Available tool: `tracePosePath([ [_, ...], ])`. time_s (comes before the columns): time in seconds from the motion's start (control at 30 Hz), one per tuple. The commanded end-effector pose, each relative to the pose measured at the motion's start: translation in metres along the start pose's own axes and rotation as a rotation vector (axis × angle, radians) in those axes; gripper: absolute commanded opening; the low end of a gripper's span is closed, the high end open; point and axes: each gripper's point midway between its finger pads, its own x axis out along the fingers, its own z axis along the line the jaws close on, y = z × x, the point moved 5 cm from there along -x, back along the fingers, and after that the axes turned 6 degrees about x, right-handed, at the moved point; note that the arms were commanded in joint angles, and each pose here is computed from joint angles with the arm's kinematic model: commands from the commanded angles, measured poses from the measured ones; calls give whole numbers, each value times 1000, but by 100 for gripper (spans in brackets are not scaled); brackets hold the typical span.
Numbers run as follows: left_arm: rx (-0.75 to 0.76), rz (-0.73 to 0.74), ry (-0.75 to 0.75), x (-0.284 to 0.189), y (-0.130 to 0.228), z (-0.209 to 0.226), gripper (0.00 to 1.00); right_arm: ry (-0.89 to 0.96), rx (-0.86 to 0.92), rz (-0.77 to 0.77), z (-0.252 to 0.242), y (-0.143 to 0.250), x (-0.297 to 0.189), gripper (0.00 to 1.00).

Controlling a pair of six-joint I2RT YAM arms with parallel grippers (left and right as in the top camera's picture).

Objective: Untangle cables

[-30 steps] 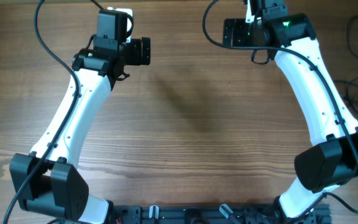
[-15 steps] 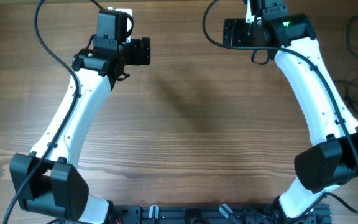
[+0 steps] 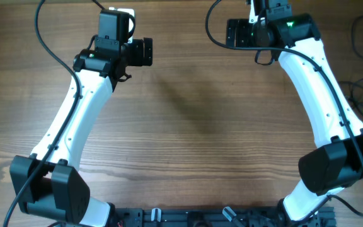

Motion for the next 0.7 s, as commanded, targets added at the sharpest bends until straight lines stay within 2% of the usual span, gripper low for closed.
tracePosePath([
  [0.0,-6,9,-10,3,2,0,100,-7,-22,30,3,6,11,100],
  [0.53,-30,-18,-10,-8,-2,1,100,-6,-21,29,2,6,11,100],
  [0.67,-56,-36,-10,-7,6,1,100,-6,-22,30,2,6,11,99],
])
